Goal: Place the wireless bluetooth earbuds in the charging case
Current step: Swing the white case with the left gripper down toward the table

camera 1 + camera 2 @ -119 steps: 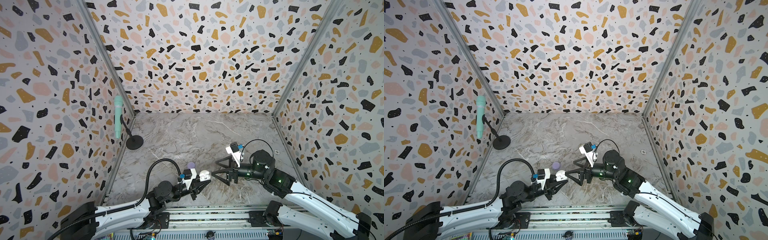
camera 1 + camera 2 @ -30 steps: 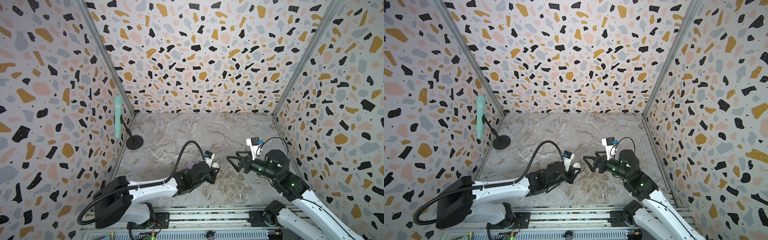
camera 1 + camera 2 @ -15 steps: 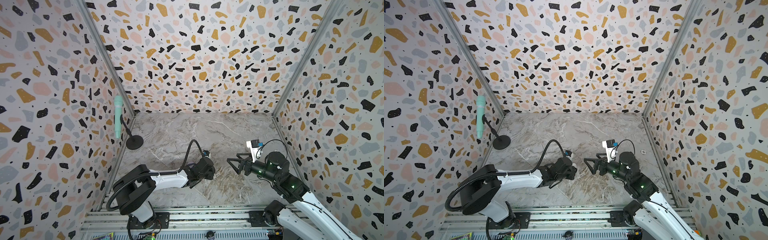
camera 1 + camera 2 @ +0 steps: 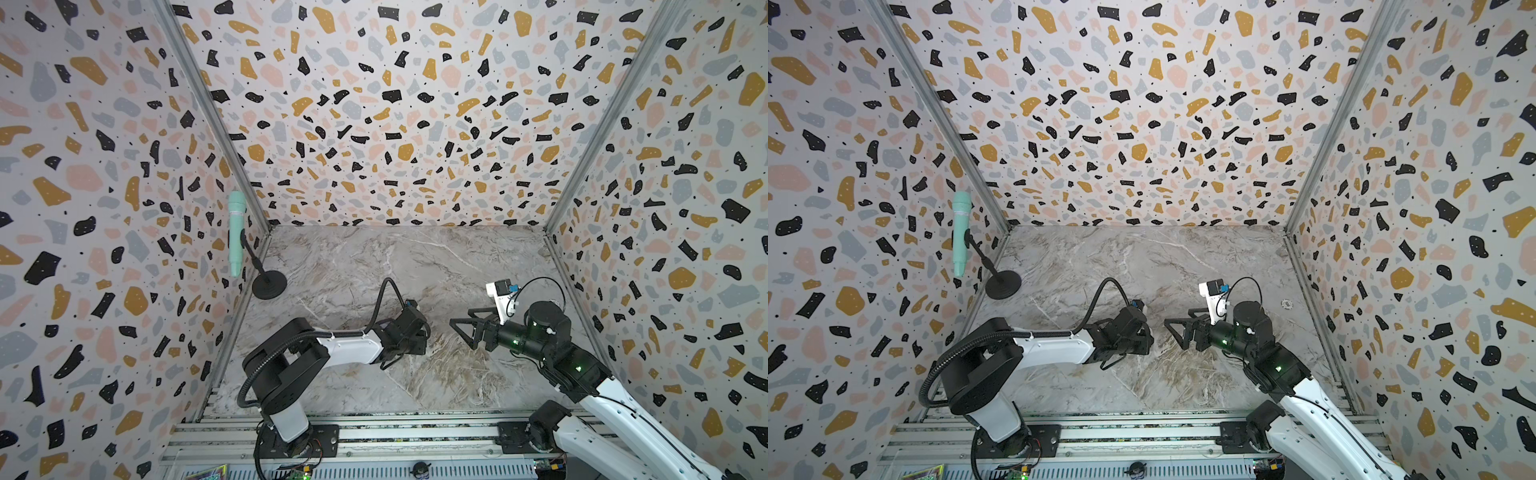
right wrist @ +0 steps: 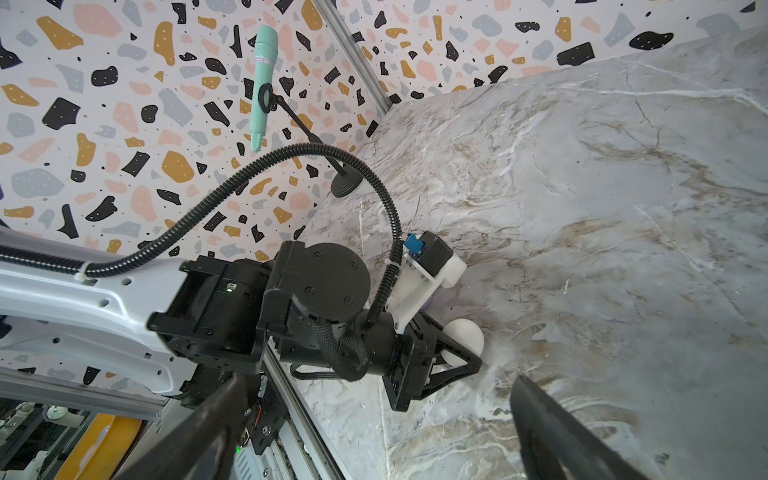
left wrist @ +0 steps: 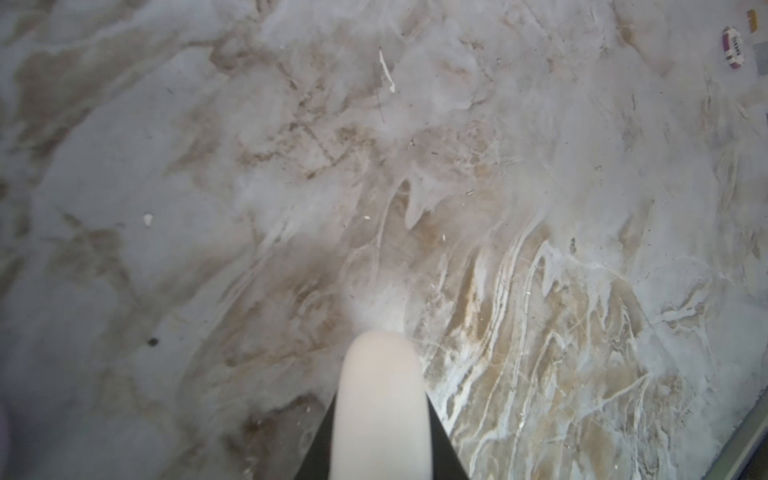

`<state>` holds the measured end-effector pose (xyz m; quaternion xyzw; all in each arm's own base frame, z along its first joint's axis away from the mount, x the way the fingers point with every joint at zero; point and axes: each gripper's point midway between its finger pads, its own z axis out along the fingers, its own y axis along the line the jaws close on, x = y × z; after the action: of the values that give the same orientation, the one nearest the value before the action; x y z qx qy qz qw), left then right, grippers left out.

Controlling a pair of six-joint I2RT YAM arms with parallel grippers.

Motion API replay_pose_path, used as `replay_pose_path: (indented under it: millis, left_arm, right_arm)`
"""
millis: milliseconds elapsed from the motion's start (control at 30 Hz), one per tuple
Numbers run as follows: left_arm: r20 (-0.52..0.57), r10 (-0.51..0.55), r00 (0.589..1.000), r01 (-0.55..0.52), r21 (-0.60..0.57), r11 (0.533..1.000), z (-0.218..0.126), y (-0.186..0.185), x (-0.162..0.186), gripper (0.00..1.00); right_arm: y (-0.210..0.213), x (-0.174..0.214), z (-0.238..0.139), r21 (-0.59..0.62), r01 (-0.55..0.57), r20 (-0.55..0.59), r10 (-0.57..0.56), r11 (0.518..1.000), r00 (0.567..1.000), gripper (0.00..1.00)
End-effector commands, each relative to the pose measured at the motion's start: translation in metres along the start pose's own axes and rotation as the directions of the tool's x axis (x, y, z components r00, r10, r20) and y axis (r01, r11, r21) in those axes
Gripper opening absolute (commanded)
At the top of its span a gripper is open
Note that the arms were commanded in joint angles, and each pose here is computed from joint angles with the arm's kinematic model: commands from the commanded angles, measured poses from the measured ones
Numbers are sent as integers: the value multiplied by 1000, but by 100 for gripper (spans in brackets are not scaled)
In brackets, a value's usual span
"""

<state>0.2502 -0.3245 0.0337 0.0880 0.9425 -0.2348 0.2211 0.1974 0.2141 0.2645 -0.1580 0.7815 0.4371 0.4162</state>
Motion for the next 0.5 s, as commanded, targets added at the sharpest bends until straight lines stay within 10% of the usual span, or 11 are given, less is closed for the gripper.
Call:
replay_pose_path:
  millis: [0,467]
  left_arm:
    - [-19,-13,1000,13,11,1000,1,-6,-5,0]
    - [-96,-37,995,32,-55,998,10,10,4,7]
  right_arm:
    - [3,-3,0,-20,13,14,-12,1000,1000,99]
    - [3,0,4,-30,6,-4,-6,1000,1000,99]
